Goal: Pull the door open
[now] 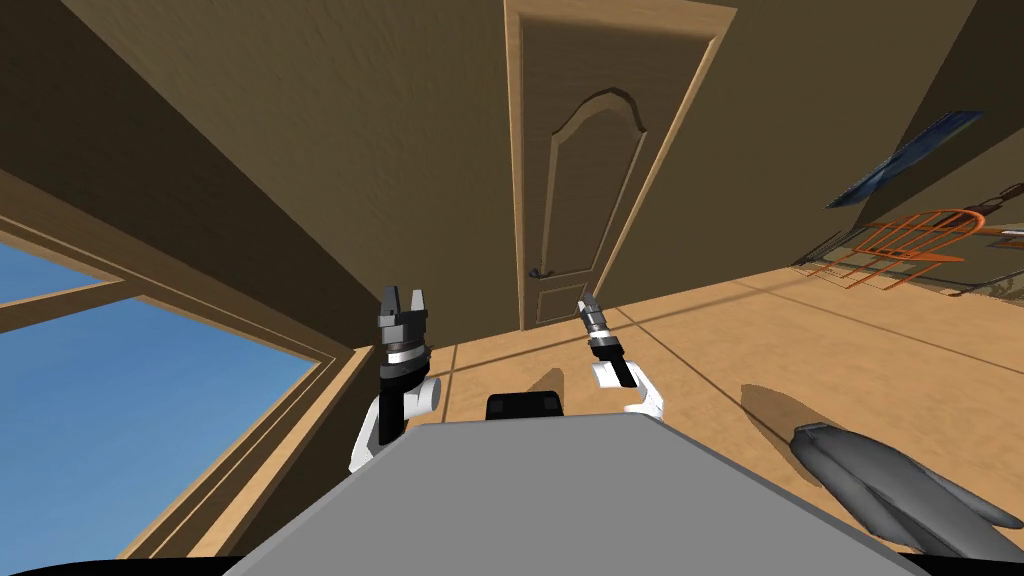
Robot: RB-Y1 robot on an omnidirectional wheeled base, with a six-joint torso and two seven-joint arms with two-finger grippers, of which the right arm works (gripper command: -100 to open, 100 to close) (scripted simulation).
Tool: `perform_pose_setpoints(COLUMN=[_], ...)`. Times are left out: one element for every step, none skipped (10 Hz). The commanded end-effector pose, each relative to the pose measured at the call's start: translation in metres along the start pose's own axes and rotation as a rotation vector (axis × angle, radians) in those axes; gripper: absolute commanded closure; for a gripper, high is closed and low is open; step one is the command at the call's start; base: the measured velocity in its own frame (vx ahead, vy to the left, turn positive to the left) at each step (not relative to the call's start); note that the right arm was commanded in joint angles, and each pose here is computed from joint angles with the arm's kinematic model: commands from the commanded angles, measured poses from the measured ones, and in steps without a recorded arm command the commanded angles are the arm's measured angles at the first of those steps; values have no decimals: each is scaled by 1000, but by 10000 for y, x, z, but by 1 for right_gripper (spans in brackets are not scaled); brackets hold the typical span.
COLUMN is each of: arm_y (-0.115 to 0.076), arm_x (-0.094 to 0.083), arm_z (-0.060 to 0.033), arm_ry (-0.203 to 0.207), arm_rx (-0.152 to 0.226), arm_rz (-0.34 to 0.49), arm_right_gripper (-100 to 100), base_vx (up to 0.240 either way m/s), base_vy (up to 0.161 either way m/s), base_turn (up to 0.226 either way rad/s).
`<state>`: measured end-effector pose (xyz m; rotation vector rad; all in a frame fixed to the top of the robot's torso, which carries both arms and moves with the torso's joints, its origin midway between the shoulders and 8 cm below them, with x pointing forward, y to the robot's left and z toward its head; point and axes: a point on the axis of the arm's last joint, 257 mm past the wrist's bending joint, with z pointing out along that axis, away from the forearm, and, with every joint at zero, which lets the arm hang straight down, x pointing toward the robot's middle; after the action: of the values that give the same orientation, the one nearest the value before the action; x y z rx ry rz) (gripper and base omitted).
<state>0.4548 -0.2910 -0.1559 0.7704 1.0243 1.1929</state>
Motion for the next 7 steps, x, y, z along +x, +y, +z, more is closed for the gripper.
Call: perform_pose_setpoints(arm_y=[-132, -219, -315, -391, -480, -552, -646], arm_x=[16, 26, 35, 43, 51, 57, 63], arm_z=[-5, -10, -20, -24, -35, -39, -56], arm_ry=[10, 17, 23, 29, 35, 40, 46], arm_rx=[17, 29, 45, 56, 70, 80, 97], arm_rz=[9, 14, 20, 25, 30, 35, 40], arm_right_gripper=[-100, -100, -100, -100, -100, -100, -100], base_vx=[95, 98, 101, 109, 105, 107, 110], base_vy=[14, 10, 23, 5, -8, 11, 15], base_turn=[34, 36, 34, 23, 32, 37, 30])
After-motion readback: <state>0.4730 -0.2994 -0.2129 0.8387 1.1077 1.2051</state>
